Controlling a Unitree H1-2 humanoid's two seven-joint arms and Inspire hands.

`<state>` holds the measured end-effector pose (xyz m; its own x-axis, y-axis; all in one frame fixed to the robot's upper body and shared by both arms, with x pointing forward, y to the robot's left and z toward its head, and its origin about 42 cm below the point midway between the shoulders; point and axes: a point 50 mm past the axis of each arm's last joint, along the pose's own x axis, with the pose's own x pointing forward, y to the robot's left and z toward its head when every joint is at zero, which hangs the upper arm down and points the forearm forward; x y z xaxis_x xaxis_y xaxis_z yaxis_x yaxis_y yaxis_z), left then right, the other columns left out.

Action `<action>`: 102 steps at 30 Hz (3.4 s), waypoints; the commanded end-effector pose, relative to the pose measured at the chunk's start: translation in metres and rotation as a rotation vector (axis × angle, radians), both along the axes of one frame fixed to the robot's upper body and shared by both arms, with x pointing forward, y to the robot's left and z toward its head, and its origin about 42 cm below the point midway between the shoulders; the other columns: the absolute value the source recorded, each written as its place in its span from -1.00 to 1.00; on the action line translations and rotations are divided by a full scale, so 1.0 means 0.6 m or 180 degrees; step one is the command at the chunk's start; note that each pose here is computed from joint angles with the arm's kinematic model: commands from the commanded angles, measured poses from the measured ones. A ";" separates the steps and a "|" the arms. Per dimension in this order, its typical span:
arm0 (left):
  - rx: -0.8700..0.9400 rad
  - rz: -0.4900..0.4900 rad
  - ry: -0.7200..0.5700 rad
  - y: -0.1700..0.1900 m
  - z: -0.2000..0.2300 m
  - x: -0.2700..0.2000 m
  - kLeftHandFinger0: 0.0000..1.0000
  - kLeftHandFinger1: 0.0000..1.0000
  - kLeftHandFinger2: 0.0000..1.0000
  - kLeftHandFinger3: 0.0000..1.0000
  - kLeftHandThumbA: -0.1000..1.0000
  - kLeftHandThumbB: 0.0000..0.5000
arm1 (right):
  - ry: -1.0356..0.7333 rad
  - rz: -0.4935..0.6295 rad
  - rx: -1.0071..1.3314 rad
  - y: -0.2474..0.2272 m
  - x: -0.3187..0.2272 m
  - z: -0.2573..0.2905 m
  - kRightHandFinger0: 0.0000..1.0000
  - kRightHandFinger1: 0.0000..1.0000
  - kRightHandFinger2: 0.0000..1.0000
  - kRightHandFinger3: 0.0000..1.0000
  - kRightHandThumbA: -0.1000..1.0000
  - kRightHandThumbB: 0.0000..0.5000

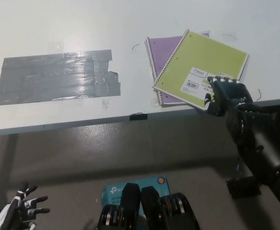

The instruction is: The robot uses its right hand to align two notebooks stacked together until they are fully overlapped

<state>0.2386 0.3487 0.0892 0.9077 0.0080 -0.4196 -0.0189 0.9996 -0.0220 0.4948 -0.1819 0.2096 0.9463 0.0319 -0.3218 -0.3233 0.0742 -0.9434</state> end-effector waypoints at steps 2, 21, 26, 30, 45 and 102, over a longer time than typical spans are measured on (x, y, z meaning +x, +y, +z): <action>0.0043 -0.0128 -0.0026 0.005 0.012 -0.004 -0.01 0.21 0.52 0.89 0.83 0.01 | 0.0463 -0.0030 -0.0282 -0.009 -0.009 -0.025 1.00 1.00 1.00 1.00 1.00 0.56; 0.0072 -0.0230 -0.0089 -0.005 0.006 -0.001 -0.03 0.14 0.41 0.78 1.00 0.35 | 0.0694 0.0418 -0.0329 -0.032 -0.024 -0.045 1.00 1.00 1.00 1.00 1.00 0.78; 0.0053 -0.0254 -0.0085 -0.006 0.005 -0.001 -0.01 0.12 0.36 0.79 1.00 0.37 | 0.0649 0.0670 -0.0266 -0.020 -0.023 -0.039 1.00 1.00 1.00 1.00 1.00 0.97; 0.0064 -0.0268 -0.0078 -0.008 0.003 0.000 0.00 0.14 0.32 0.78 1.00 0.39 | 0.0612 0.0837 -0.0320 -0.020 -0.022 -0.035 1.00 1.00 1.00 1.00 1.00 1.00; 0.0052 -0.0312 -0.0093 -0.014 0.000 0.000 0.10 0.11 0.24 0.83 1.00 0.41 | 0.0308 0.1229 -0.0848 -0.057 0.007 0.016 1.00 1.00 1.00 1.00 1.00 0.98; 0.0189 -0.0538 -0.0125 -0.039 0.003 0.009 0.29 0.19 0.03 0.75 1.00 0.41 | -0.0510 0.1519 -0.2256 -0.106 0.051 0.111 1.00 1.00 1.00 1.00 1.00 0.89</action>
<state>0.2396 0.3251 0.0813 0.8970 -0.1049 -0.4293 0.1175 0.9931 0.0028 0.5145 -0.2336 0.2437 0.9002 0.2708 -0.3410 -0.1179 -0.6022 -0.7896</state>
